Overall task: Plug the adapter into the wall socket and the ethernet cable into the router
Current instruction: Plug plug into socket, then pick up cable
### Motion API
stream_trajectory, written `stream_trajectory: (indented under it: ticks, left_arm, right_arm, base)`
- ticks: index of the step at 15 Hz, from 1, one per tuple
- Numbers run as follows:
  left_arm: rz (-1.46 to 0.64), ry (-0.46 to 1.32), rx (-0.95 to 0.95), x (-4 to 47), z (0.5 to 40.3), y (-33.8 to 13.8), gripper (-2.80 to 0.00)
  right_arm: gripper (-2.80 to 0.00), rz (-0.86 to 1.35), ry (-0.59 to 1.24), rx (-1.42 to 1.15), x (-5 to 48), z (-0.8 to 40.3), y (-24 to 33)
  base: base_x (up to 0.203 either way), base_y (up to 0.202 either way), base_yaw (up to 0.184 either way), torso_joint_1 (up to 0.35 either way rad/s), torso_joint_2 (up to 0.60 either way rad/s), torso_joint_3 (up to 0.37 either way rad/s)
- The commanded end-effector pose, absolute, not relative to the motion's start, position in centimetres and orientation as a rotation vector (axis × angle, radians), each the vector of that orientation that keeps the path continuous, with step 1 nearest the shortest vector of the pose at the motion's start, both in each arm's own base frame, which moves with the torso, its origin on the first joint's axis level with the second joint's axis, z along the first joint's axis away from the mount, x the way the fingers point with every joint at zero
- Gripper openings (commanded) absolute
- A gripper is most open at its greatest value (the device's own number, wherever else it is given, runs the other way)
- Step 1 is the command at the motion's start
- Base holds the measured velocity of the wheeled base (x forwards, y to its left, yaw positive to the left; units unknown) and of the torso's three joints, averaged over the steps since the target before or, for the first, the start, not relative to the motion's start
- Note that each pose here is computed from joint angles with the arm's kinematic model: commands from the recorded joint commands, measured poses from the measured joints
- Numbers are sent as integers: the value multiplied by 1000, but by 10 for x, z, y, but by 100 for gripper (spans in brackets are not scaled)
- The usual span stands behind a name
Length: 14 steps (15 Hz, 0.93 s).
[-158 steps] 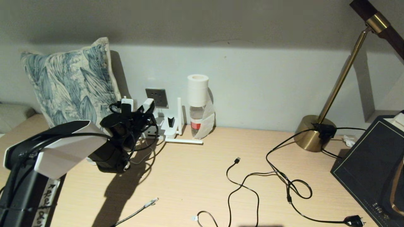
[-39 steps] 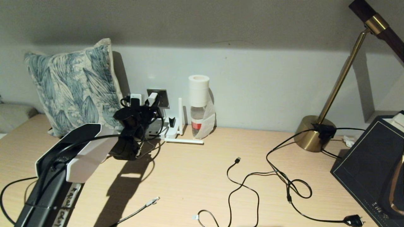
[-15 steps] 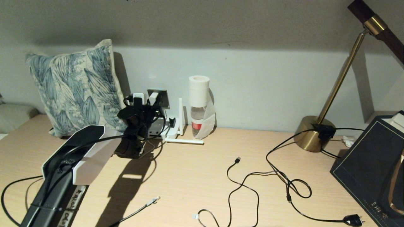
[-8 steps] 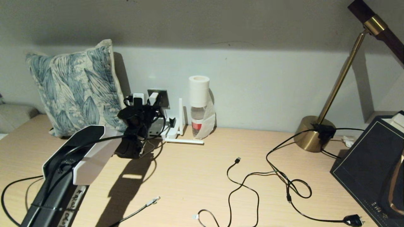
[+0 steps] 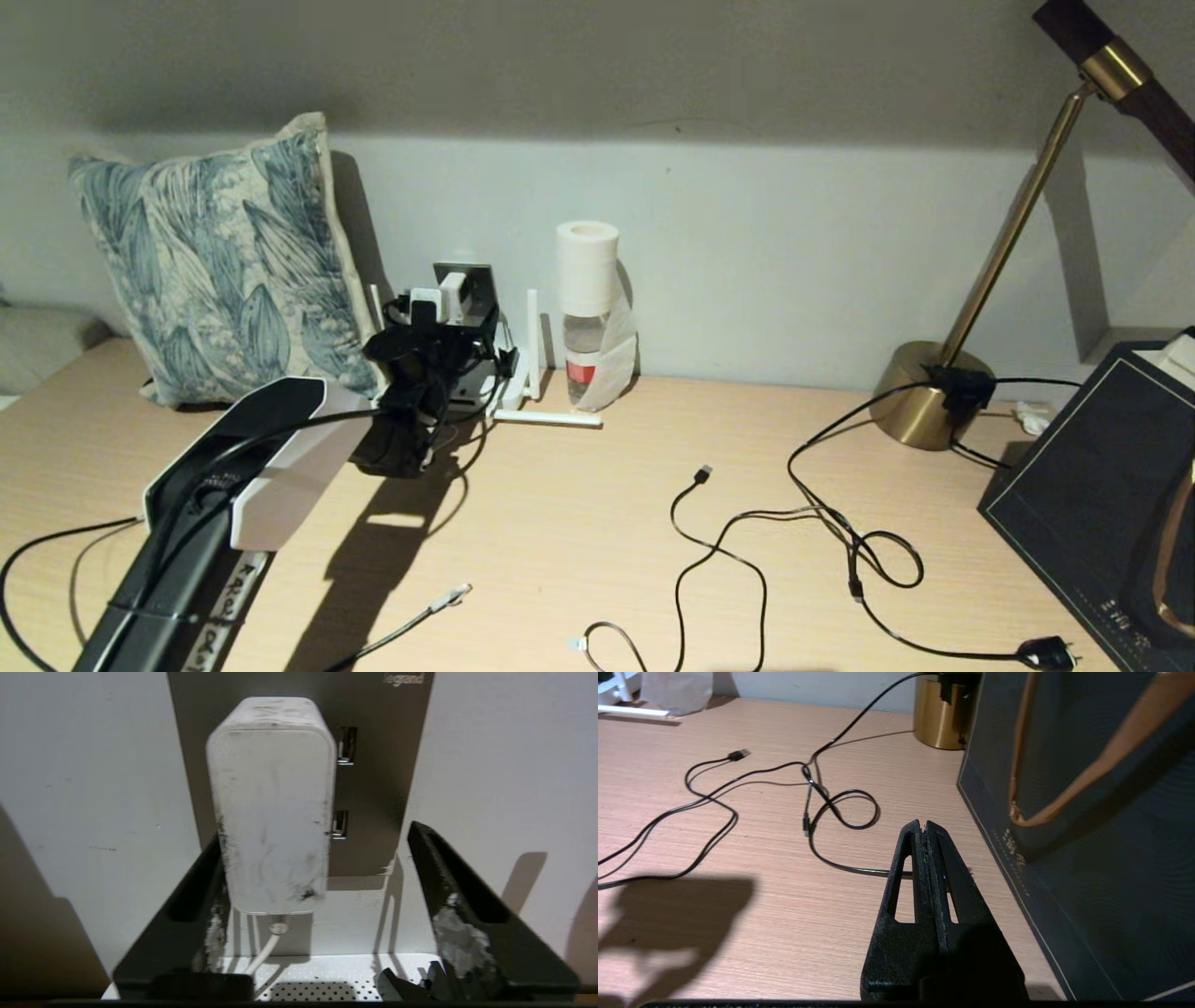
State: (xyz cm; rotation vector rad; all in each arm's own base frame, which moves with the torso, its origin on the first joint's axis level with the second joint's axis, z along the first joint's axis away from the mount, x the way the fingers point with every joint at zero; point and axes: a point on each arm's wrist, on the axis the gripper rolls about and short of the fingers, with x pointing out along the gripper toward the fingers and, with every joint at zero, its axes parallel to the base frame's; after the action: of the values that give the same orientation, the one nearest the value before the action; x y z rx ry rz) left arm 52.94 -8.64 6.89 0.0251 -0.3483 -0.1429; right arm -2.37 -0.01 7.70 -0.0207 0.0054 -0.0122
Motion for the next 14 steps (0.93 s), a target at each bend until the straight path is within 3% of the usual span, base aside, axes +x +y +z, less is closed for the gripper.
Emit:
stream_trajectory:
  ticks: [1, 8, 14]
  left_arm:
    - [-124, -377, 20, 527, 79, -85, 0]
    - [-110, -333, 25, 475, 100, -74, 0]
    - [-241, -194, 81, 360, 130, -48, 0]
  right_arm:
    - [-280, -12, 5, -21, -24, 77, 0]
    - [-280, -12, 5, -21, -24, 77, 0]
    - [-280, -12, 5, -21, -24, 77, 0]
  base:
    - [0, 0, 0, 0, 0, 0]
    - [0, 0, 0, 0, 0, 0]
    - [0, 0, 0, 0, 0, 0]
